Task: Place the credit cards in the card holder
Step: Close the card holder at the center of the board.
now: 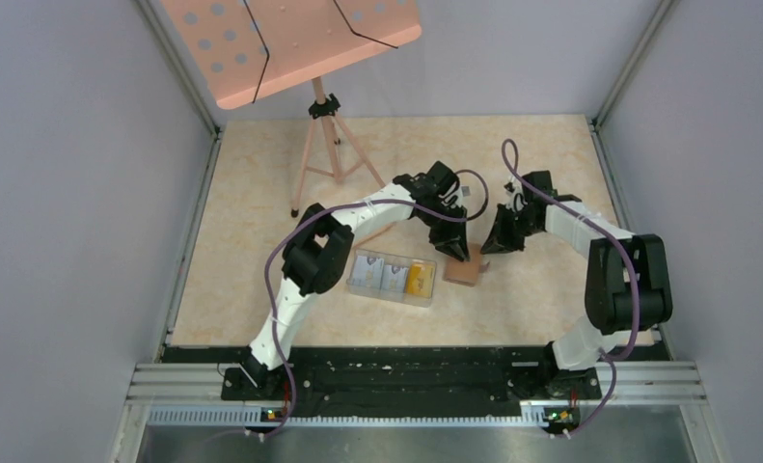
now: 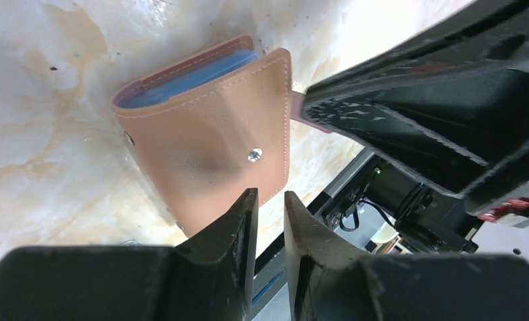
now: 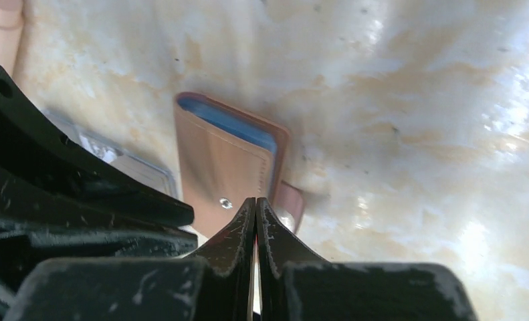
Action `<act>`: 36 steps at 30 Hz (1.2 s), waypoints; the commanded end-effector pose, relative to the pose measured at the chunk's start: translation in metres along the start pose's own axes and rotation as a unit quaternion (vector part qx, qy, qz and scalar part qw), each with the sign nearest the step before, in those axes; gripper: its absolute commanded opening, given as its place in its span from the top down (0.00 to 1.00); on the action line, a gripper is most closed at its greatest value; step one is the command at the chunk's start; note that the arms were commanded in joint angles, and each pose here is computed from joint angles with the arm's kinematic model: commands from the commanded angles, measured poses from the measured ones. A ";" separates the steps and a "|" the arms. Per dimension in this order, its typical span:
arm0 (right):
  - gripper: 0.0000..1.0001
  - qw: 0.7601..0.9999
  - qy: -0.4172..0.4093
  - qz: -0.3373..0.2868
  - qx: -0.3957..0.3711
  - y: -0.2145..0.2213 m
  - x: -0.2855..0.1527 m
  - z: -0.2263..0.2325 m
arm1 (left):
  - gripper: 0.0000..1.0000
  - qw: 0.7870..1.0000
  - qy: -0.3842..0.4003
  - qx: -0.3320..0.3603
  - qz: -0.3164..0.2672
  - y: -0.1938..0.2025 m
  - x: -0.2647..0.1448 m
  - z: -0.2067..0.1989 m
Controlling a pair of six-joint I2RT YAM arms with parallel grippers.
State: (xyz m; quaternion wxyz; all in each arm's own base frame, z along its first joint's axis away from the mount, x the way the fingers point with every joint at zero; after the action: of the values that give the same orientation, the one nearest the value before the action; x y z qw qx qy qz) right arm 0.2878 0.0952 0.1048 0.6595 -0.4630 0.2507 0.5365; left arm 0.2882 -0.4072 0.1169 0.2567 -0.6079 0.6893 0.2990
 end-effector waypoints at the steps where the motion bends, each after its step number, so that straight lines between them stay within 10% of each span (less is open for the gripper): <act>1: 1.00 0.999 0.033 -0.027 0.002 0.001 -0.023 -0.004 | 0.75 1.000 -0.001 -0.005 0.000 -0.008 0.011 0.006; 36: 1.00 0.988 0.131 0.010 0.078 0.047 -0.019 -0.039 | 0.92 0.998 -0.056 -0.027 0.011 -0.010 0.026 0.027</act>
State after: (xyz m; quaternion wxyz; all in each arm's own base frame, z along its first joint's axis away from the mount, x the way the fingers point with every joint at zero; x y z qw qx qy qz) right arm 0.2480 0.0546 0.1000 0.6562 -0.4816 0.3581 0.4574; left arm 0.2935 -0.4087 0.0854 0.2553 -0.5939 0.6814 0.3432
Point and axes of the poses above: each gripper's point midway between its finger pads, its own x axis out along the fingers, its own z axis along the line the jaws close on, y = z × x, the point moved 6 cm from there along -x, back along the fingers, and after that the axes turned 14 degrees about -x, right-handed, at the moved point
